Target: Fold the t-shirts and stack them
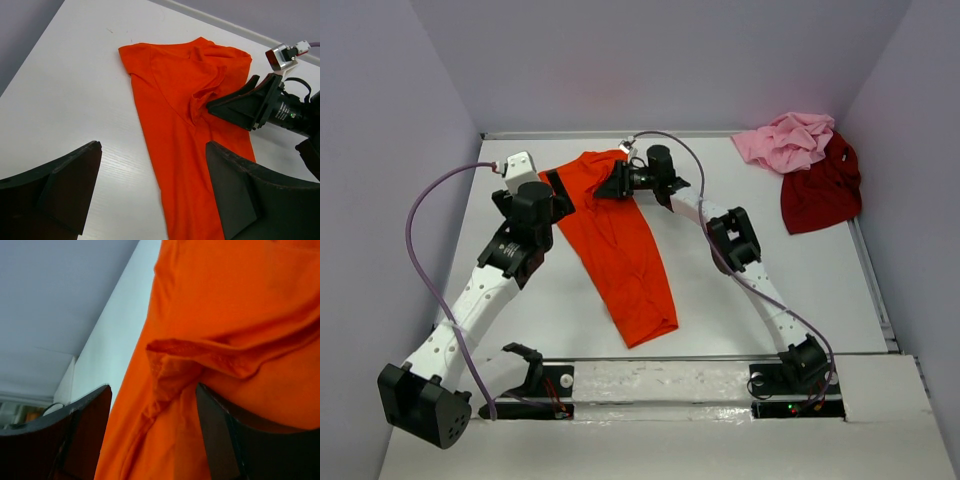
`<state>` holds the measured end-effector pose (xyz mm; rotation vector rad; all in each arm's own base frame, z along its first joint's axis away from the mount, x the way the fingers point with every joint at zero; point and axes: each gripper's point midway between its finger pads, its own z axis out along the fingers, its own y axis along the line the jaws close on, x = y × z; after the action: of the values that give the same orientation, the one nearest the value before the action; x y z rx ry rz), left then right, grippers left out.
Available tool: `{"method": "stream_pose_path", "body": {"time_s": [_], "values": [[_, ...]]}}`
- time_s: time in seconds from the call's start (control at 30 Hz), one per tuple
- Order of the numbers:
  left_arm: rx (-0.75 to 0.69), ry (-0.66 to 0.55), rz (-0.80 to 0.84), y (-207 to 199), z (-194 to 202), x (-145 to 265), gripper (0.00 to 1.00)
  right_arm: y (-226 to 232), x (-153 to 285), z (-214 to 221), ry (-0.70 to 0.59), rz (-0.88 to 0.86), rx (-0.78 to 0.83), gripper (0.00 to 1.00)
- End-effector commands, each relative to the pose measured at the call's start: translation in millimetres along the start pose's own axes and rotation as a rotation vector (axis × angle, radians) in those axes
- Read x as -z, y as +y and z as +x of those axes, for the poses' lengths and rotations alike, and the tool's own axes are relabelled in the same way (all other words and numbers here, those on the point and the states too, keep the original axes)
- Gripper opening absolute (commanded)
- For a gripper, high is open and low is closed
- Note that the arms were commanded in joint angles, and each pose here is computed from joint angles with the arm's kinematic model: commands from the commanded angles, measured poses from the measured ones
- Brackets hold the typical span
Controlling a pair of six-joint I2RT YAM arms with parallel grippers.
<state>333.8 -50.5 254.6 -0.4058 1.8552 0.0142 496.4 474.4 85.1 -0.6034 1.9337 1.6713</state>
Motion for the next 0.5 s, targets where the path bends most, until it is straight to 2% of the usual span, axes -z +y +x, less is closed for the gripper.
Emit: {"method": "stream_pose_path", "body": {"time_s": [0.0, 0.13, 0.2, 0.23, 0.27, 0.3, 0.47], "values": [[0.026, -0.061, 0.029, -2, -18, 5, 0.94, 41, -2, -19, -0.026, -0.157, 0.038, 0.74], [0.019, -0.063, 0.029, -2, -18, 6, 0.94, 20, 0, -9, -0.024, -0.114, -0.020, 0.74], [0.020, -0.064, 0.030, -1, -18, 6, 0.94, 14, 6, -19, -0.060, -0.060, -0.027, 0.74], [0.020, -0.065, 0.033, -2, -18, 7, 0.94, 3, 8, -8, -0.050, -0.028, -0.052, 0.74], [0.019, -0.066, 0.034, -2, -18, 7, 0.94, -10, 13, -16, -0.091, 0.043, -0.025, 0.74], [0.022, -0.070, 0.035, -2, -20, 7, 0.94, -4, 16, -24, -0.101, 0.064, 0.003, 0.74], [0.020, -0.070, 0.035, -1, -19, 8, 0.94, -27, 24, -23, -0.071, 0.245, 0.006, 0.75]]}}
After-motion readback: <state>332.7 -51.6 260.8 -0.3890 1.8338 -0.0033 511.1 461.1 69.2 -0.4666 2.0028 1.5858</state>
